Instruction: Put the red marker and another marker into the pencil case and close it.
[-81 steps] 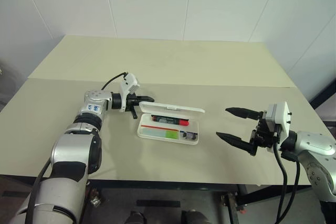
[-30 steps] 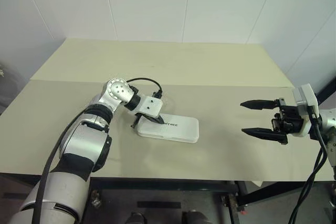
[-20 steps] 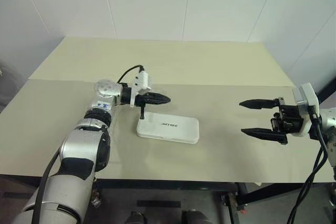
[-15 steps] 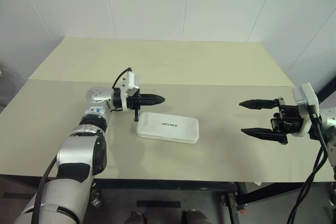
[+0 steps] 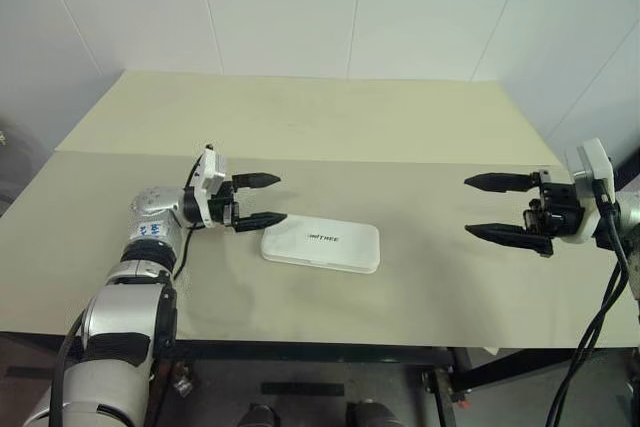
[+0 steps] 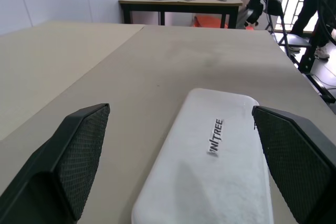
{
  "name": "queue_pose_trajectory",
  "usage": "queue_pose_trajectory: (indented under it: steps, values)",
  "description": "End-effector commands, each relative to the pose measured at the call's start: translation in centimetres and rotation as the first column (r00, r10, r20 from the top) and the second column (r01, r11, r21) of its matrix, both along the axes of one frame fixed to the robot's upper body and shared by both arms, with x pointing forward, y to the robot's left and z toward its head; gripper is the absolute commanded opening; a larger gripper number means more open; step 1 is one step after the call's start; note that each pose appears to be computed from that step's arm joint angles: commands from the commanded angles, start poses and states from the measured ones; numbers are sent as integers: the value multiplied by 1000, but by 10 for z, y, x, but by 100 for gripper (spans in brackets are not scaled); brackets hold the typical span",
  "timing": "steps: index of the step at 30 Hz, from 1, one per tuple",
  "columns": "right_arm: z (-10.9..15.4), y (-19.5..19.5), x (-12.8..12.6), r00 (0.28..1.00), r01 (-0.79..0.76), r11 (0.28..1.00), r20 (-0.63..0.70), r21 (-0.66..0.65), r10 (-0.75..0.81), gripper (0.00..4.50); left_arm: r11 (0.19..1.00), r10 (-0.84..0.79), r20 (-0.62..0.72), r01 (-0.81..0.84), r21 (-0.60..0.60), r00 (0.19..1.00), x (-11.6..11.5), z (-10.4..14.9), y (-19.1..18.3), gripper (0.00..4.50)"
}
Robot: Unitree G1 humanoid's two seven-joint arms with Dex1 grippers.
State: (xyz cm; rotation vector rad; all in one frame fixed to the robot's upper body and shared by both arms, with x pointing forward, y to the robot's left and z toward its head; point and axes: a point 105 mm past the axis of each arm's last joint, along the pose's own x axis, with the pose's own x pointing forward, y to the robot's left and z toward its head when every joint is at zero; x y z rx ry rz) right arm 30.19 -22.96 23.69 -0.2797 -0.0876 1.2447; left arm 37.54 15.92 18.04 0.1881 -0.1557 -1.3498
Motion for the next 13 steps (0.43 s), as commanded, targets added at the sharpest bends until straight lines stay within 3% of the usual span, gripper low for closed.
queue_pose_trajectory:
  steps: [1,13]
  values:
    - [13,-3,-6,999,-22,999,43,-24,23,450,994,-104,15,104,25,994,-15,1,6,446]
    - [-2,6,-31,997,39,997,58,65,-43,450,996,-61,79,56,64,995,-14,18,23,446]
